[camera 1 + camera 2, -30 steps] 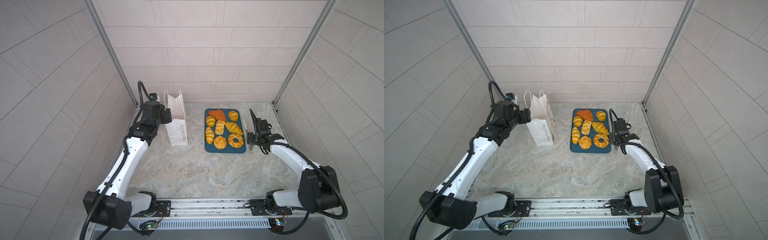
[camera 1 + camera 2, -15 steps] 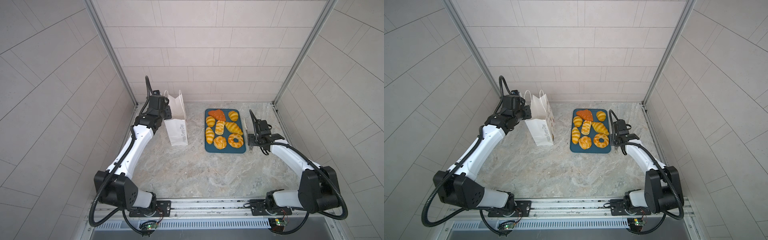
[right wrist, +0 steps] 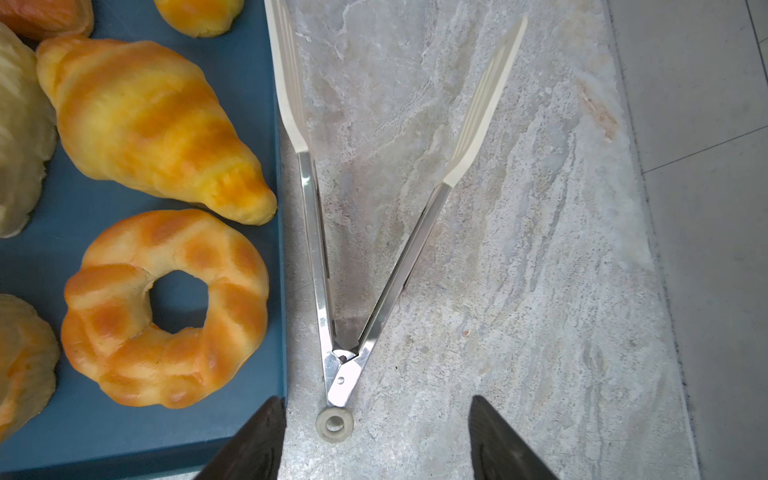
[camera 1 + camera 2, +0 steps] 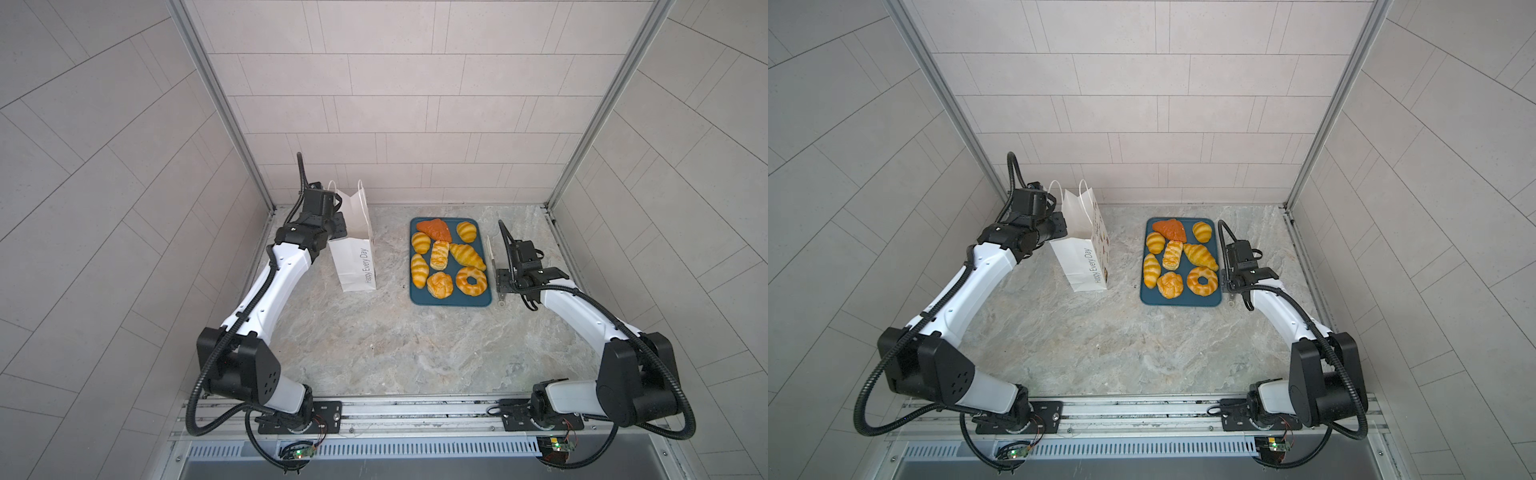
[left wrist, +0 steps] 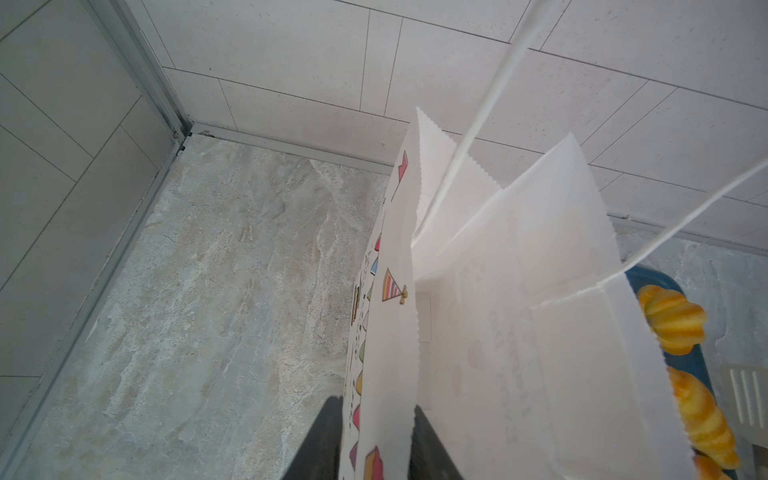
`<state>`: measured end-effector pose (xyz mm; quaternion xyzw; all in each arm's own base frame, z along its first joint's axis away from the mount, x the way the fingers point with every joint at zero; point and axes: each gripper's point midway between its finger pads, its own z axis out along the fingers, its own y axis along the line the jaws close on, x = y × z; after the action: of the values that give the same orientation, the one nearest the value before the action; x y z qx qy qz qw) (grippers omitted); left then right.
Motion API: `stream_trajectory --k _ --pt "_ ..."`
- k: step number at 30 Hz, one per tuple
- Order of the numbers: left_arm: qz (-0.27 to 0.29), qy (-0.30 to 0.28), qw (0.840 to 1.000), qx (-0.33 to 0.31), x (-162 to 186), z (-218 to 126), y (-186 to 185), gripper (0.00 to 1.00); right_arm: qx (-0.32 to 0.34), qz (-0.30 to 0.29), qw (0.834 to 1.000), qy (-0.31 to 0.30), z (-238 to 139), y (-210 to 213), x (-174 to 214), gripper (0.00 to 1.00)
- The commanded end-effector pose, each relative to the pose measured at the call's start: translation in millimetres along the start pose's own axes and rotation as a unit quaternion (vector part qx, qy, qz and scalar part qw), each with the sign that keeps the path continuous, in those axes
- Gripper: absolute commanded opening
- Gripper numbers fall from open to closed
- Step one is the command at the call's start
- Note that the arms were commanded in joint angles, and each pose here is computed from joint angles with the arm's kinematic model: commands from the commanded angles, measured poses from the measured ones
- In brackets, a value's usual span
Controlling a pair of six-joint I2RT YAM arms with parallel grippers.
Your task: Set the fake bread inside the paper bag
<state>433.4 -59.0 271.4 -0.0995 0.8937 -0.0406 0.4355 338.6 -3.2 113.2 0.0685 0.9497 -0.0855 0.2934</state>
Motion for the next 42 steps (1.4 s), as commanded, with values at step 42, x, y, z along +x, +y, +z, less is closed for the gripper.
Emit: stream_trajectory --k 42 --pt "-0.041 -0.02 0.998 0.053 -11.3 -1.3 -47.0 0.15 0.051 0.085 0.994 0.051 43.9 -32.0 -8.6 0.63"
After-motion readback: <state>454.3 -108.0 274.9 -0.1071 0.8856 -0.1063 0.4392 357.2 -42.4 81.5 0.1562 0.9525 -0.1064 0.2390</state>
